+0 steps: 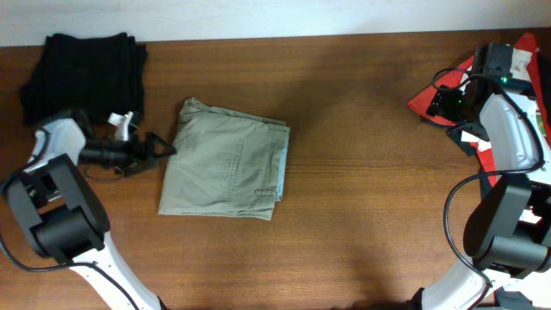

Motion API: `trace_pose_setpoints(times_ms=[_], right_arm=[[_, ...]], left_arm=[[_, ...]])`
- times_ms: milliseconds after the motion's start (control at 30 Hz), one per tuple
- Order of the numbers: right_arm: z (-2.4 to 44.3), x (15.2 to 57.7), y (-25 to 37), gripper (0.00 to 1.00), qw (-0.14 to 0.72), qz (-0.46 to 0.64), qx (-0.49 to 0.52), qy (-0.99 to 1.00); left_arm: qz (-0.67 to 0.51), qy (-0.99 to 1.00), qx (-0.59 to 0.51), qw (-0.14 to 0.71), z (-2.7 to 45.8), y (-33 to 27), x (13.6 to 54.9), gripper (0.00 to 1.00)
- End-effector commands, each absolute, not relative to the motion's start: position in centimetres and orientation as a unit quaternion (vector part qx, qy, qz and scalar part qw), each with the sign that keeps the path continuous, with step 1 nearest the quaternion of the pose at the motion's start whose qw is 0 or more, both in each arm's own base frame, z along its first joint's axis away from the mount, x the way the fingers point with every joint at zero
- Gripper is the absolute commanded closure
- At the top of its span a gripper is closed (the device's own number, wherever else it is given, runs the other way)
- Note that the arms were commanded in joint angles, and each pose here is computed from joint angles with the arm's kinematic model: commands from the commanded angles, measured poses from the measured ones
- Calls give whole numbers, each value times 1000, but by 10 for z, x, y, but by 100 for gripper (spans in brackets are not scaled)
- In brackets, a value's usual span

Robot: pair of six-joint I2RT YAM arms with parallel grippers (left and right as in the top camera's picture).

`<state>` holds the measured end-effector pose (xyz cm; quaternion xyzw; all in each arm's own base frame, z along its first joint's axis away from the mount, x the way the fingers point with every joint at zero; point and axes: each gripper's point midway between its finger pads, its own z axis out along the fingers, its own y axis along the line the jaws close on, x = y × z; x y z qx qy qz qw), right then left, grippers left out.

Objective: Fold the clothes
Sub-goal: 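Grasp the folded pants' left edge with the left gripper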

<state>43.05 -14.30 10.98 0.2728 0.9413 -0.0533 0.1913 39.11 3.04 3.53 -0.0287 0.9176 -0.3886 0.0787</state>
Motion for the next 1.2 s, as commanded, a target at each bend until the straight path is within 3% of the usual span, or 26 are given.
trace_pose_setpoints(times_ms=[0,367,433,600,667,700,867,1167], right_arm=[[114,433,-146,1,198,-56,279,938],[114,433,-146,1,198,-56,279,938],[114,433,-146,1,198,-56,279,938],[114,433,-146,1,198,-56,279,938],[114,433,-146,1,198,-56,279,938],[114,433,-146,1,198,-56,279,938],[114,433,-146,1,198,-56,279,938],[114,433,-146,1,198,-56,279,938]], left_arm=[[-412,908,-4,75,29,4,385,1],[-366,930,20,30,8,-24,379,1],[-362,931,31,41,8,-28,385,37],[-357,931,45,61,6,-30,394,72],[-354,932,35,68,6,-29,399,95],[-353,932,27,73,6,-28,404,99],[-341,932,27,121,17,-21,433,99],[-243,939,11,244,77,19,518,99]])
